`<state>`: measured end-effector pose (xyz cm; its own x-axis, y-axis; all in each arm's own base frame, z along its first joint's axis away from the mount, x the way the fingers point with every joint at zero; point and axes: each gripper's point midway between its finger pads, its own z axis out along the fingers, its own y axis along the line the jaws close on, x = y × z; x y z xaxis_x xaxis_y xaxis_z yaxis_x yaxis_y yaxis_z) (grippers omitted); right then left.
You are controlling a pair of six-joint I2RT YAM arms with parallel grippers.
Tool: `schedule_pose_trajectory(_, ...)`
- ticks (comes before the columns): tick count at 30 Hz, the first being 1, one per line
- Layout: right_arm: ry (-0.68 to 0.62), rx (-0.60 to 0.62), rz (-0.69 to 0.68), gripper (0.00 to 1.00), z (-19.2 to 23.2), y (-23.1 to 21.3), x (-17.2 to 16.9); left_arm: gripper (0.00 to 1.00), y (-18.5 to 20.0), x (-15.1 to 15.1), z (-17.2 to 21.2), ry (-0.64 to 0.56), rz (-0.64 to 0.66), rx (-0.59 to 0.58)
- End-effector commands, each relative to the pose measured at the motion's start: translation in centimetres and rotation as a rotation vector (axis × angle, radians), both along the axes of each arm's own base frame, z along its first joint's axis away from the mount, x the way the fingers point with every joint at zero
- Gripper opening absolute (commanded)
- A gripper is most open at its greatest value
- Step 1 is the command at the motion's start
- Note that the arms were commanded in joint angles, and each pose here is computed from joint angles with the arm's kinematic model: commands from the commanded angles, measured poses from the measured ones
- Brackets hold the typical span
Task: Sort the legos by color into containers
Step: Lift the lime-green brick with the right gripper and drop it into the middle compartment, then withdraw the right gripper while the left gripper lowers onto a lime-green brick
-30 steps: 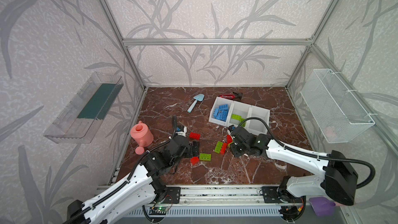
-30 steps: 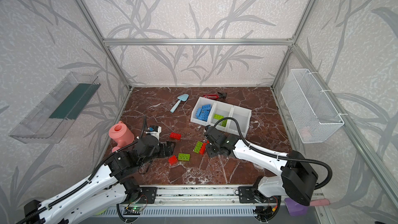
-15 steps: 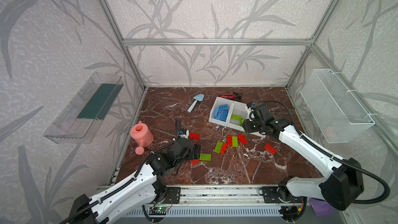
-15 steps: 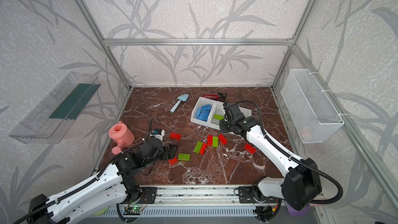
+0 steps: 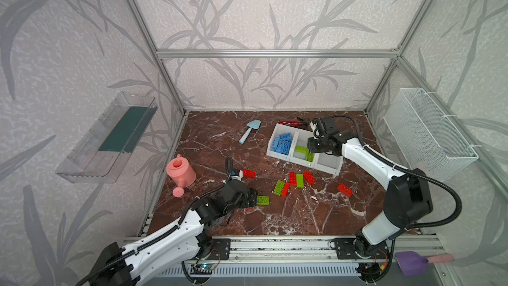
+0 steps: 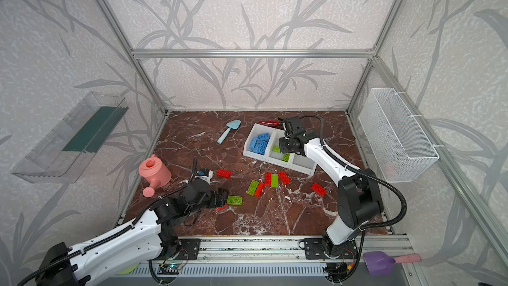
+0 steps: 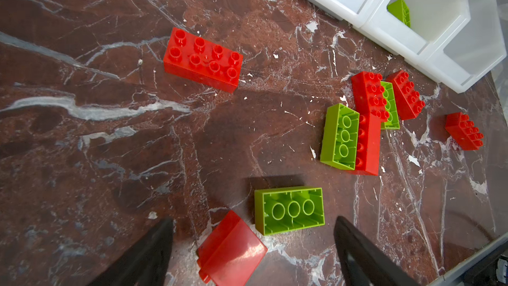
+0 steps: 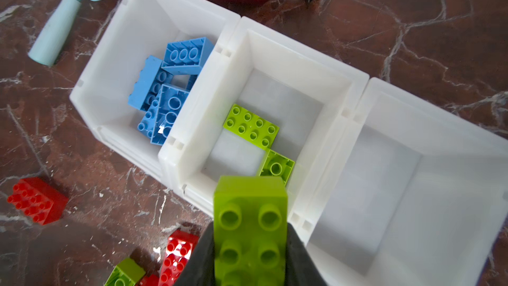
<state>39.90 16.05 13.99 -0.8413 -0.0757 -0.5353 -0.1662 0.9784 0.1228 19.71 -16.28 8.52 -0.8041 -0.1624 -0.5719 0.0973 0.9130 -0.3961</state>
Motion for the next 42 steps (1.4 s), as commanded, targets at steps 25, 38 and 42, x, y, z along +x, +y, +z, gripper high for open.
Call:
schedule_pose_trajectory(25, -0.111, 0.152, 0.038, 0.71, 4.1, 1.1, 0.6, 0.9, -2.3, 0.2, 1.1, 0.095, -0.076, 0.094)
schedule_pose_trajectory(38, -0.226, 0.313, 0.011, 0.72, 3.8, -0.4, -10.1, 0.91, -5.4, 1.7, -0.4, 0.138, -0.088, 0.249)
schedule_pose_trajectory(42, -0.229, 0.325, 0.008, 0.73, 2.8, -1.3, -12.3, 0.94, -6.0, 1.9, -1.2, 0.155, -0.095, 0.258)
